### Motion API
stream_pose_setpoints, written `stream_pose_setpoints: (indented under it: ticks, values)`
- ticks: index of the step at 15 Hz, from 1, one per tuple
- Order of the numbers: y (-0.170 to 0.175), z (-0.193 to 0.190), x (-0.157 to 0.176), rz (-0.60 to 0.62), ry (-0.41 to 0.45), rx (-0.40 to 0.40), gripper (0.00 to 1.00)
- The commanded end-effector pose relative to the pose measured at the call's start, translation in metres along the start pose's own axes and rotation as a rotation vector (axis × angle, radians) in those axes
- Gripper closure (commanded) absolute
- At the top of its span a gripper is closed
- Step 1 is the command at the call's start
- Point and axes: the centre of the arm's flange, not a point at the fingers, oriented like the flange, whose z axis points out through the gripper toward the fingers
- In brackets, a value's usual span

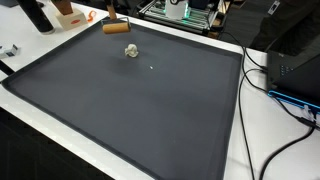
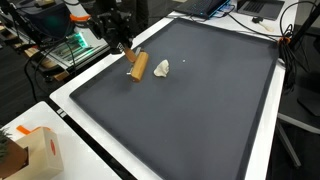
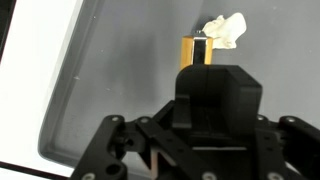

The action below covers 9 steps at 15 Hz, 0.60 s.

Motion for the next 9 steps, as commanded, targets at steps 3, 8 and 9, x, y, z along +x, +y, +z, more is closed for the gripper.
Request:
stream_pose_setpoints:
  ticks: [3,8,9]
  values:
    - [-0.047,-0.021,-0.053,-0.094,0.116,-0.164,0.79]
    - [-0.086,-0.018,-0.097,-0.222,0.241,-0.33,0.79]
    - [-0.091,-0.017,-0.105,-0.248,0.264,-0.363,0.79]
